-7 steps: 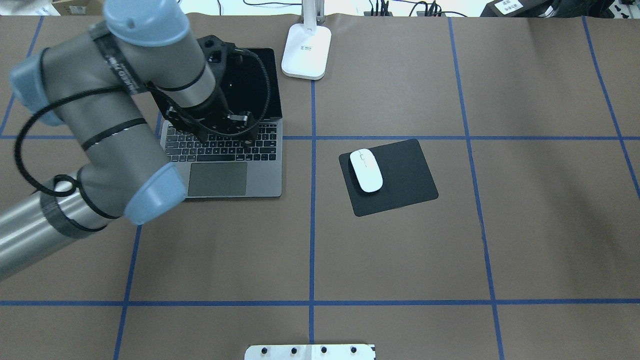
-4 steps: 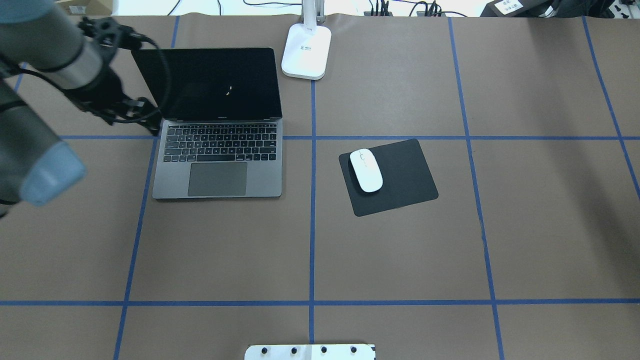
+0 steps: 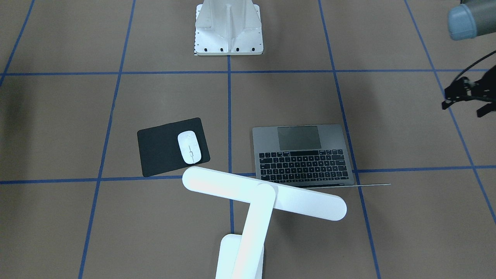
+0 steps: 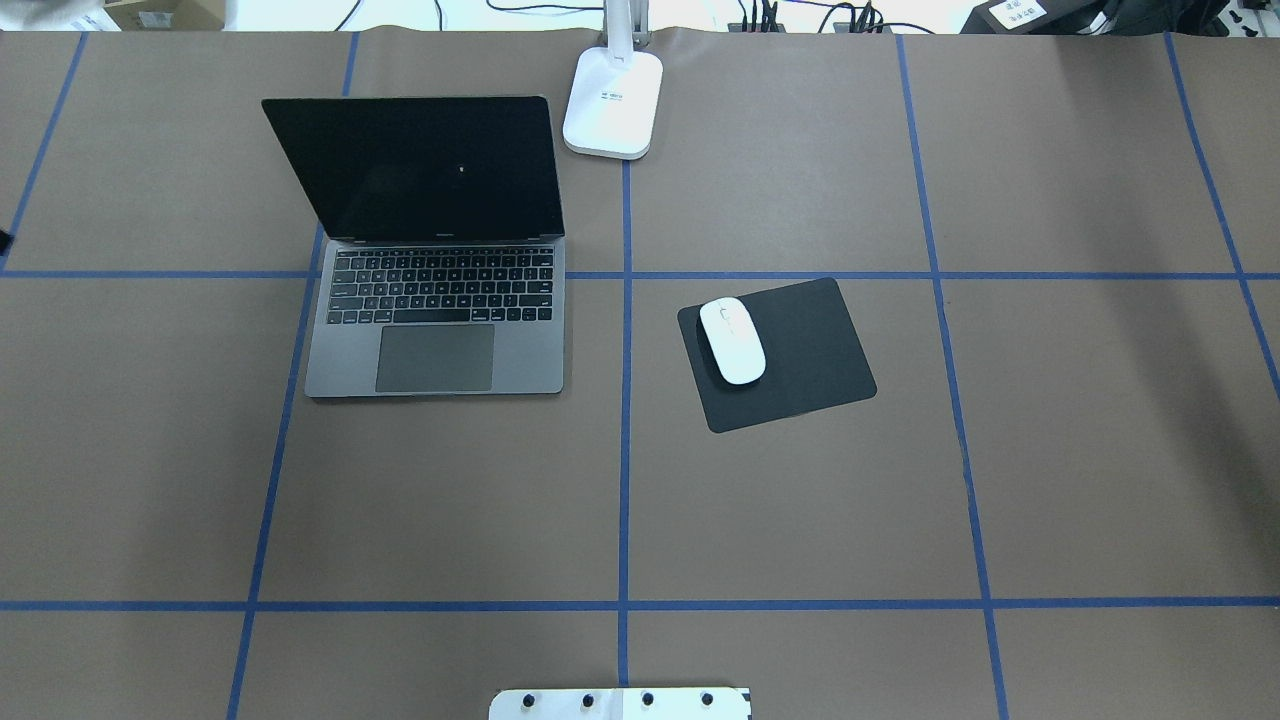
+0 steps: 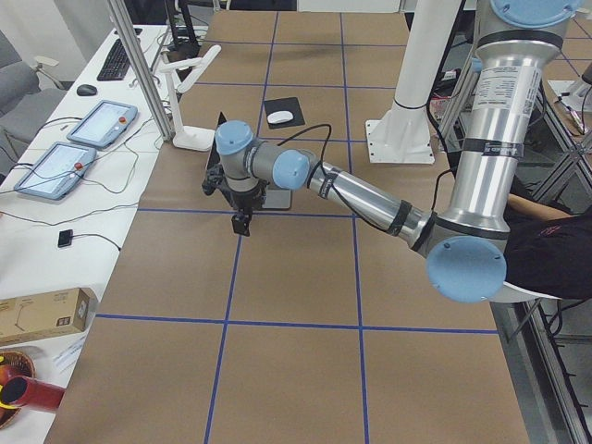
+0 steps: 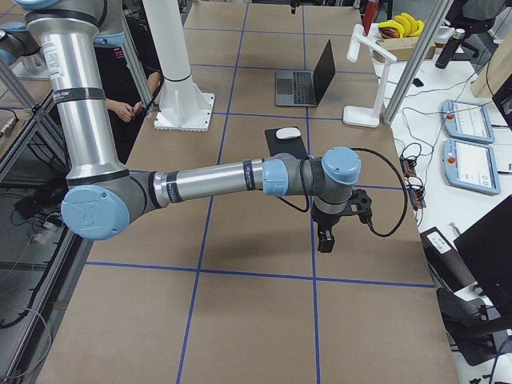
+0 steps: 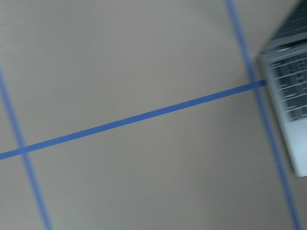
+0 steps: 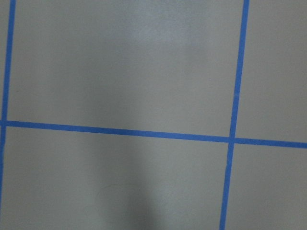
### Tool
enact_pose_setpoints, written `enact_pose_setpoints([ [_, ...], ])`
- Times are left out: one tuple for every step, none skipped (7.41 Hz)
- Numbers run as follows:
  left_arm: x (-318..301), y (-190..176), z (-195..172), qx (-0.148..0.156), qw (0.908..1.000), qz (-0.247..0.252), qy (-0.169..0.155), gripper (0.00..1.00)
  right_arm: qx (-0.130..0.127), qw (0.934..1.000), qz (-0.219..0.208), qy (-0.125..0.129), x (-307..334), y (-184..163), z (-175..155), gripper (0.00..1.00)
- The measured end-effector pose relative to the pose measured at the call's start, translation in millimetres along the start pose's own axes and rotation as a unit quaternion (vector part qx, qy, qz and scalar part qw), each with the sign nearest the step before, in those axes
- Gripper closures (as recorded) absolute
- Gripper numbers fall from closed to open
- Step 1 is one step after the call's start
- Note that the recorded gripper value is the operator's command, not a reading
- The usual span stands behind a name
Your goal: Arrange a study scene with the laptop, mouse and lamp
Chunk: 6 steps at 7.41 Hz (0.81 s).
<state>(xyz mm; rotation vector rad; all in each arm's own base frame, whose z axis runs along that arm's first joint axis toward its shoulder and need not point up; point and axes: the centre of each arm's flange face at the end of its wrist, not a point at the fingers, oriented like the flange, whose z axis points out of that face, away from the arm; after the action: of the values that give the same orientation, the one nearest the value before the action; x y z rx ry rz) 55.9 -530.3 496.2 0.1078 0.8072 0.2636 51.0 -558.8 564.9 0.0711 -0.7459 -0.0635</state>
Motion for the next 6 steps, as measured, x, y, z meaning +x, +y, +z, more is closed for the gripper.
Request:
enact_pose_setpoints([
  [-49.6, 17.5, 6.1, -0.009, 1.0000, -0.002, 0.003, 0.00, 0.002, 1.0000, 0.000, 0.001, -1.0, 8.2, -2.1, 0.00],
  [-85.0, 43.0, 19.2, -0.018, 0.9998, -0.007, 0.005, 0.00, 0.003, 1.0000, 0.001, 0.002, -2.0, 14.7, -3.5, 0.00],
  [-109.1, 75.3, 35.9, -0.024, 0.9996, -0.010, 0.007, 0.00, 0.004, 1.0000, 0.001, 0.003, -2.3, 18.9, -4.3, 0.00],
  [-122.2, 99.9, 48.0, -0.026, 0.9996, -0.012, 0.008, 0.00, 0.004, 1.0000, 0.001, 0.004, -2.4, 20.7, -4.7, 0.00],
  [-128.7, 112.8, 54.3, -0.027, 0.9995, -0.014, 0.008, 0.00, 0.004, 1.0000, 0.001, 0.006, -2.5, 21.3, -4.9, 0.00],
  [-132.3, 118.4, 57.7, -0.028, 0.9994, -0.016, 0.008, 0.00, 0.005, 1.0000, 0.001, 0.007, -2.5, 21.5, -5.3, 0.00],
])
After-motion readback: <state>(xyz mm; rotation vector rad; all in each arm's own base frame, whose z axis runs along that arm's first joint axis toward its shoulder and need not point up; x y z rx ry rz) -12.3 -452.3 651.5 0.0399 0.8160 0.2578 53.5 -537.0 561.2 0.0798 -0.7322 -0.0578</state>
